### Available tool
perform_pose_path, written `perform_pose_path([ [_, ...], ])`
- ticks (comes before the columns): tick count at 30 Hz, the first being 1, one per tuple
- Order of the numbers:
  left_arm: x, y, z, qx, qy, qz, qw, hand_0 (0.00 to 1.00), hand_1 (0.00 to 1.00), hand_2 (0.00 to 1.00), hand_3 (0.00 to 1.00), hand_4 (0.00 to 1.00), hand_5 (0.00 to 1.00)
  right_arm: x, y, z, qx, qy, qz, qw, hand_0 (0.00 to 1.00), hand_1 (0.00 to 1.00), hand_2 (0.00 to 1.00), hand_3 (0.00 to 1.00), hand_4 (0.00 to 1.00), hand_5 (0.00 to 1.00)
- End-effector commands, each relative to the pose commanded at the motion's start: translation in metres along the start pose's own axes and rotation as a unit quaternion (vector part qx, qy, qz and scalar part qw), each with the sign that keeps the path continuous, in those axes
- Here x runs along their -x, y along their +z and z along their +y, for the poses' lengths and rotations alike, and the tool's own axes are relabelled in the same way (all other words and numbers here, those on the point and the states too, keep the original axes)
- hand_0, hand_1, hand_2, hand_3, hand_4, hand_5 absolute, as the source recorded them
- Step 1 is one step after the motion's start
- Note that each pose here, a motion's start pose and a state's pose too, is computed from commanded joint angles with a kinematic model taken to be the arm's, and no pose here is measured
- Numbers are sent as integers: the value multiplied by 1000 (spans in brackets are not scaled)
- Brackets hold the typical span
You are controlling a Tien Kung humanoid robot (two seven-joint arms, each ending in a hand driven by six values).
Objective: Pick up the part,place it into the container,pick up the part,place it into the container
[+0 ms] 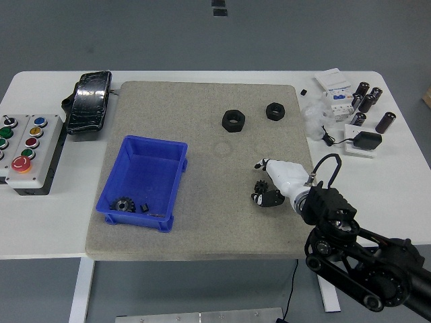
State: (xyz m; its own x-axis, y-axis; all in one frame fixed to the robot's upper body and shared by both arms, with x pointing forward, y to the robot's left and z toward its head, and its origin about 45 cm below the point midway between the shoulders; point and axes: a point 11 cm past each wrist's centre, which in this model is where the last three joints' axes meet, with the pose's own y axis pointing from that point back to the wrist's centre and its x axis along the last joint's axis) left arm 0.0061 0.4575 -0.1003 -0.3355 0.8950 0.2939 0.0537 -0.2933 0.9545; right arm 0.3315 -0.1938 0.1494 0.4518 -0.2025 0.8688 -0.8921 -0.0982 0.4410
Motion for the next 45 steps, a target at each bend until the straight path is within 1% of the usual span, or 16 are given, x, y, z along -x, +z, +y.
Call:
perform_pose_path([
  [4,0,-2,0,-3,0,1,1000,625,581,571,649,624,389,1,2,-1,3,-1,0,1000,315,645,732,747,749,273],
  [5,0,-2,0,-3,1,1,1000,625,581,571,648,624,389,1,3,-1,4,-1,-1,1000,297,573,584,619,345,211],
  [10,0,-1,0,-1,0,0,1000,625,581,571,648,624,389,4,4,-2,6,-3,0,1000,297,573,584,619,345,211],
  [11,0,-1,0,-1,0,0,1000,625,581,572,649,622,387,4,5,-2,7,-4,0,1000,287,514,425,449,387,68],
  [16,0,-1,0,-1,0,0,1000,625,581,572,649,622,387,6,4,-2,5,-4,-2,1000,287,514,425,449,387,68],
  [17,0,0,0,-1,0,0,1000,625,580,573,649,622,387,6,4,-2,5,-4,-3,1000,287,508,324,400,293,119],
  [22,0,0,0,1,-1,-1,1000,625,580,573,649,622,387,7,4,-2,6,0,-5,1000,287,508,324,400,293,119],
  [23,1,0,0,1,-1,-1,1000,625,581,573,650,623,390,6,5,-2,6,2,-5,1000,283,500,303,390,265,127],
  [24,1,0,0,1,-1,-1,1000,625,581,573,650,623,390,5,4,-3,6,5,-5,1000,283,500,303,390,265,127],
  [28,1,0,0,0,-1,-1,1000,625,581,573,650,623,390,-5,0,-6,0,23,-2,1000,283,500,303,390,265,127],
  [31,0,0,0,0,0,-1,1000,625,581,573,650,624,391,-16,-10,-10,-12,41,2,999,280,497,294,390,251,118],
  [35,0,0,0,-1,0,-2,1000,625,581,573,651,625,395,-29,-42,-15,-48,64,7,997,281,492,292,387,250,117],
  [40,1,1,0,-1,-1,-3,1000,625,581,573,651,625,395,-36,-101,-15,-138,83,-11,987,281,492,292,387,250,117],
  [41,1,1,0,-2,-1,-3,1000,625,581,573,652,627,400,-36,-112,-14,-158,85,-16,984,307,503,350,398,287,54],
  [45,1,0,0,-3,0,-3,1000,625,581,573,652,627,400,-32,-146,-8,-222,83,-29,971,307,503,350,398,287,54],
])
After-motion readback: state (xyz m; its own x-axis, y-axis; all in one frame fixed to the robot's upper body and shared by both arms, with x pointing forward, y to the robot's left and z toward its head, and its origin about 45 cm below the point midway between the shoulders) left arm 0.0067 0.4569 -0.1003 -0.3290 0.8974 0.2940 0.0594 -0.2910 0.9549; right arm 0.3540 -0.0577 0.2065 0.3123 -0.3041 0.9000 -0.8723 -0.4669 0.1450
